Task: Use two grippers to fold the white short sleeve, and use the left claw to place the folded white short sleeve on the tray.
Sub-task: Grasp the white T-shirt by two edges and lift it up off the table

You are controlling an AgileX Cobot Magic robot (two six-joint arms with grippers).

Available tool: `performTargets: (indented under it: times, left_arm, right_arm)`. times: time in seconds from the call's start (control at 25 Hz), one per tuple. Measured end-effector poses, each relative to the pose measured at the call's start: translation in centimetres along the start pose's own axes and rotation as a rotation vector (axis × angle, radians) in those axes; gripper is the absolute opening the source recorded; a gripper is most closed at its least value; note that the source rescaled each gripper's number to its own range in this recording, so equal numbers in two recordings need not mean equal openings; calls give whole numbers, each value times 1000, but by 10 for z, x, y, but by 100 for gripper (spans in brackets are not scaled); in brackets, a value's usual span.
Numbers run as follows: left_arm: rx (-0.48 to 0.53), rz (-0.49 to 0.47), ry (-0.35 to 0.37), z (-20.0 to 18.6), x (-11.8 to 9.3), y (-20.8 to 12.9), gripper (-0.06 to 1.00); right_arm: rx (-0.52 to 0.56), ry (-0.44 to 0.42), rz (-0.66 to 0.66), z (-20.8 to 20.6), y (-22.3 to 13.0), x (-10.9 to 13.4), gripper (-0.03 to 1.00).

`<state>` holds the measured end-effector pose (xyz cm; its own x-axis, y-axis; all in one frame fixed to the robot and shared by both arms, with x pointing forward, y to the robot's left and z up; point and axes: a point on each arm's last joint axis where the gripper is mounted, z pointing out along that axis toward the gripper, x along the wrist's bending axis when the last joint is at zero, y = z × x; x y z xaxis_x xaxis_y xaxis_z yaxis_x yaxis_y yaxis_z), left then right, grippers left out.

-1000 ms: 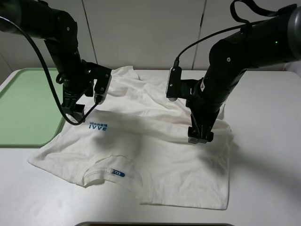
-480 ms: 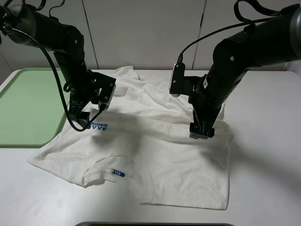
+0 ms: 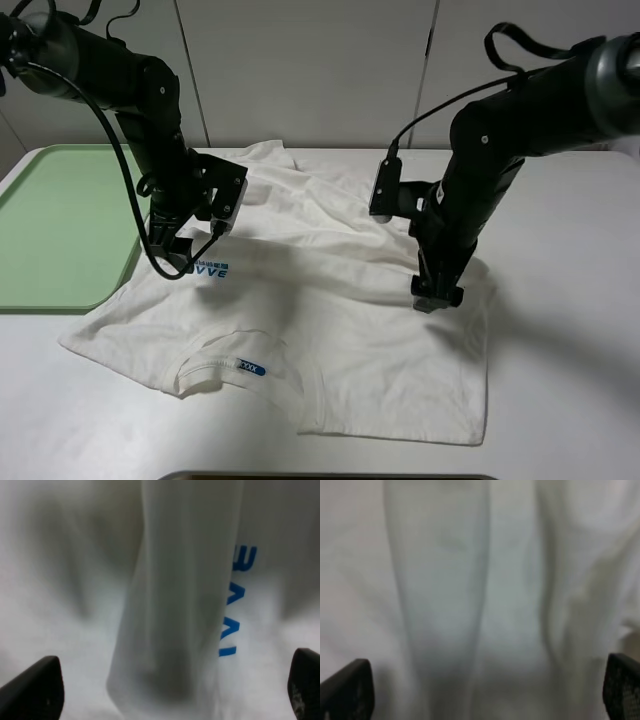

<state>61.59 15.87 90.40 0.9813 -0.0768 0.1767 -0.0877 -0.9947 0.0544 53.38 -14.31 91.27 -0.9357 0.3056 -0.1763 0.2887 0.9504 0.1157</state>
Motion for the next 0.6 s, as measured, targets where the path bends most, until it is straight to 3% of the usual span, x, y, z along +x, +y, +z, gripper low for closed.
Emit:
performTargets:
  times: [0.6]
  left_arm:
    - [-10,-11,-3,0,0,1,86]
  right_arm:
    - [87,113,36,41,-5,10,100]
